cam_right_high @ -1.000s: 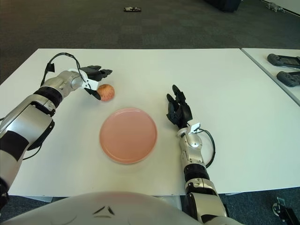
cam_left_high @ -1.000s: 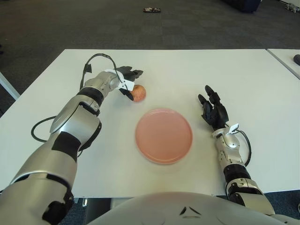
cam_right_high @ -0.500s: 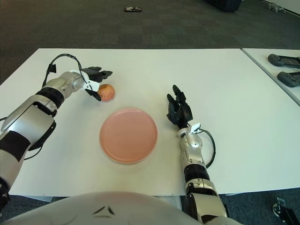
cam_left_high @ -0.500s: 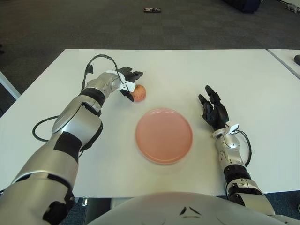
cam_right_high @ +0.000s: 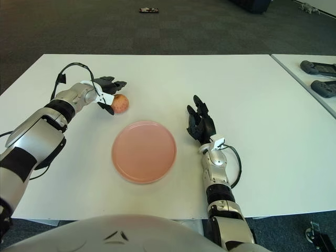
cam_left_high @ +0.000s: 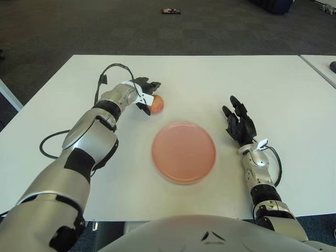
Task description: Put the apple into the plate.
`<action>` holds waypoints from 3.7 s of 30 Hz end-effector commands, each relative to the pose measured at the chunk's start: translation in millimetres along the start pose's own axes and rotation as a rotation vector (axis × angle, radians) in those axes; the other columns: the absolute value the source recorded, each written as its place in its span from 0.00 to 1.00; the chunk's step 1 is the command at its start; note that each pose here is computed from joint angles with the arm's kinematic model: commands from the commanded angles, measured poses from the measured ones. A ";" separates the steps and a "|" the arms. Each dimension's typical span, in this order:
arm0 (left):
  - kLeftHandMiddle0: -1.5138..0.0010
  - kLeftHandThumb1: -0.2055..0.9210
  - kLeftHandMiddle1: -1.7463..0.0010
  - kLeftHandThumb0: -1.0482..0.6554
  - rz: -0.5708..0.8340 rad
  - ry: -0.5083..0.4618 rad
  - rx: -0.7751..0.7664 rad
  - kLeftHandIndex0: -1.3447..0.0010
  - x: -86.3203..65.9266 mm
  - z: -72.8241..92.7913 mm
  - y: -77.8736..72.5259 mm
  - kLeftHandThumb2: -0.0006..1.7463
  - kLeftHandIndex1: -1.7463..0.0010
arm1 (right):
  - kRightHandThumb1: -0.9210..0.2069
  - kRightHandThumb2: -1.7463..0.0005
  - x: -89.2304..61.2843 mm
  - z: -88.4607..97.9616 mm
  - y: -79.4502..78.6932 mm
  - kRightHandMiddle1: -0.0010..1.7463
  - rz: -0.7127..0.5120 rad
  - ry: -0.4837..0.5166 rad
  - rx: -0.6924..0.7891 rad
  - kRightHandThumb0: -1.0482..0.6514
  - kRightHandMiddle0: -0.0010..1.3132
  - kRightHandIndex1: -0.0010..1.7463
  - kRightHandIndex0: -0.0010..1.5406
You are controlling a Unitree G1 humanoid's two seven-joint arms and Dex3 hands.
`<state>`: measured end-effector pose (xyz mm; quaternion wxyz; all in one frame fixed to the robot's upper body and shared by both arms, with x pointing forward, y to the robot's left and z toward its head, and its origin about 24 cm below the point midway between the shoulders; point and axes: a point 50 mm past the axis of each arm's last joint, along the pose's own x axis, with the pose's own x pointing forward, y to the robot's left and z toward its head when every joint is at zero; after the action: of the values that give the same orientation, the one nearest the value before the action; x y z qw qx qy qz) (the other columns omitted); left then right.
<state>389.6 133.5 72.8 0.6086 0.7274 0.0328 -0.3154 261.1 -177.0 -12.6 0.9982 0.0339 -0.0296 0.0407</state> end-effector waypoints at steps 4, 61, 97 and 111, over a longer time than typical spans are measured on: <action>1.00 0.89 1.00 0.00 -0.027 0.019 0.034 1.00 2.8 3.2 -9.0 0.00 1.00 | 0.00 0.59 -22.0 -26.4 1.0 0.13 -0.029 0.126 0.055 0.23 0.00 0.01 0.07; 1.00 0.90 1.00 0.02 -0.082 0.005 0.016 1.00 4.3 7.6 -29.7 0.01 1.00 | 0.00 0.60 -23.5 -28.4 4.0 0.16 -0.037 0.122 0.080 0.24 0.00 0.00 0.08; 0.64 0.92 0.86 0.15 -0.053 0.000 -0.049 1.00 6.0 12.9 -40.3 0.01 0.41 | 0.00 0.62 -24.2 -31.2 2.3 0.20 -0.067 0.131 0.079 0.25 0.00 0.01 0.10; 0.63 0.56 0.34 0.35 0.228 -0.028 -0.109 0.54 6.4 23.4 -42.7 0.58 0.10 | 0.00 0.61 -24.5 -32.0 2.3 0.24 -0.075 0.140 0.075 0.25 0.00 0.01 0.11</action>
<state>374.0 126.9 42.5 0.6758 0.6928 -0.0292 -0.2500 261.6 -180.1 -14.6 0.9985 0.0414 -0.0282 0.0223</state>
